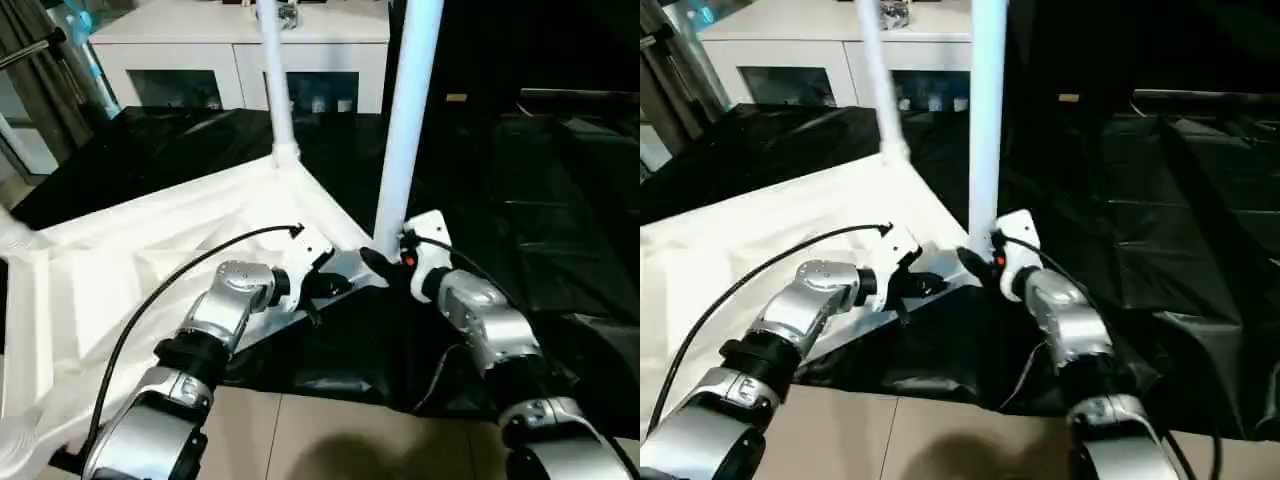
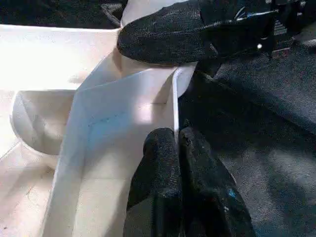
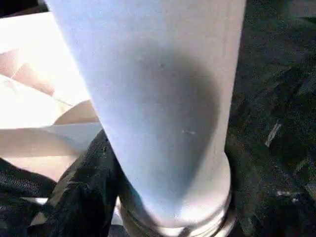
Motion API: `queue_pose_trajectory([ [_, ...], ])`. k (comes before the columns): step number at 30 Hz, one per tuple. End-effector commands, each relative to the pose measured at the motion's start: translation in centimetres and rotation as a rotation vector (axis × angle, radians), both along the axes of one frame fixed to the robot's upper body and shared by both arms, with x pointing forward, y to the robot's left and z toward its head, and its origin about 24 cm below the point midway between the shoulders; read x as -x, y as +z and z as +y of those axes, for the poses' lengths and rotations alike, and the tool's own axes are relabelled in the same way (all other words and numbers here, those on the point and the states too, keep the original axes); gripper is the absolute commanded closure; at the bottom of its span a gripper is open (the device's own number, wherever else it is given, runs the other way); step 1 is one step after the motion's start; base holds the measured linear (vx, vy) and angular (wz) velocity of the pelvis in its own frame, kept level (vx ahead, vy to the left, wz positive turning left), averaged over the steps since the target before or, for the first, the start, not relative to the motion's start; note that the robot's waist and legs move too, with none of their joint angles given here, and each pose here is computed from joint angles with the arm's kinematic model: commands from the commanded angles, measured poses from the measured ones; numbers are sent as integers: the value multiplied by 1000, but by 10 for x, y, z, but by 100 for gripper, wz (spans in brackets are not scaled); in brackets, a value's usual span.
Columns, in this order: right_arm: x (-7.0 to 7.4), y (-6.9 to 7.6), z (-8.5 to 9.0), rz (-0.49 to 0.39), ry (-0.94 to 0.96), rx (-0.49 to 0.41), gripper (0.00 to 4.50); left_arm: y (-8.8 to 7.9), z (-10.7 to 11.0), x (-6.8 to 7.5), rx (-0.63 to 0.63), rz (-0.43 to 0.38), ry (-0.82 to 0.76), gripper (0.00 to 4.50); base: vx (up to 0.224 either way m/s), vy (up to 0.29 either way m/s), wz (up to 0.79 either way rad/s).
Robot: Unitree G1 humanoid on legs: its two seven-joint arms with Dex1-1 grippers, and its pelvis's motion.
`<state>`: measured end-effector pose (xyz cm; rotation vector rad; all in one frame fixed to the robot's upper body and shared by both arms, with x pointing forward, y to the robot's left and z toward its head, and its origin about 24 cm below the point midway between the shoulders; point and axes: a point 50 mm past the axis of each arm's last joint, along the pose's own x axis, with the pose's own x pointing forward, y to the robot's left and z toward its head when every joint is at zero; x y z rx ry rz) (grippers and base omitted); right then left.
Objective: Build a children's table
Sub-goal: Rotate leg to tighten
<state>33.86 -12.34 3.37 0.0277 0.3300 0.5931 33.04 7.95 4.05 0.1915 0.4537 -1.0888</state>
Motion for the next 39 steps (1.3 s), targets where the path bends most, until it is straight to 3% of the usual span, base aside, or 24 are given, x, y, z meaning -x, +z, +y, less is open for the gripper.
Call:
queue_pose_trajectory([
  [1,16,-22,39,132,164,-54,109,14,-37,8,92,-40,-173,450,0,0,0],
  [4,15,-16,35,116,206,-58,68,14,-31,9,80,-39,-192,450,0,0,0],
  [8,16,-7,22,57,331,0,68,13,-21,12,67,-39,-243,450,0,0,0],
  [10,24,2,9,16,476,10,68,13,-15,15,59,-31,-304,450,0,0,0],
  [16,42,12,-15,42,706,22,68,16,-2,17,38,-13,-377,450,0,0,0],
  [18,47,13,-21,63,753,31,101,17,1,17,30,-13,-397,450,0,0,0],
  [20,56,17,-30,114,838,31,106,17,8,17,2,-3,-441,450,0,0,0],
  [25,63,20,-32,153,906,28,152,18,14,18,-10,11,-472,450,0,0,0],
  [27,64,19,-30,164,918,25,172,18,15,18,-14,18,-482,450,0,0,0],
  [37,68,7,-23,171,853,4,186,16,11,16,13,18,-429,450,0,0,0],
  [39,52,-8,-16,137,616,31,187,15,3,11,36,-2,-338,450,0,0,0],
])
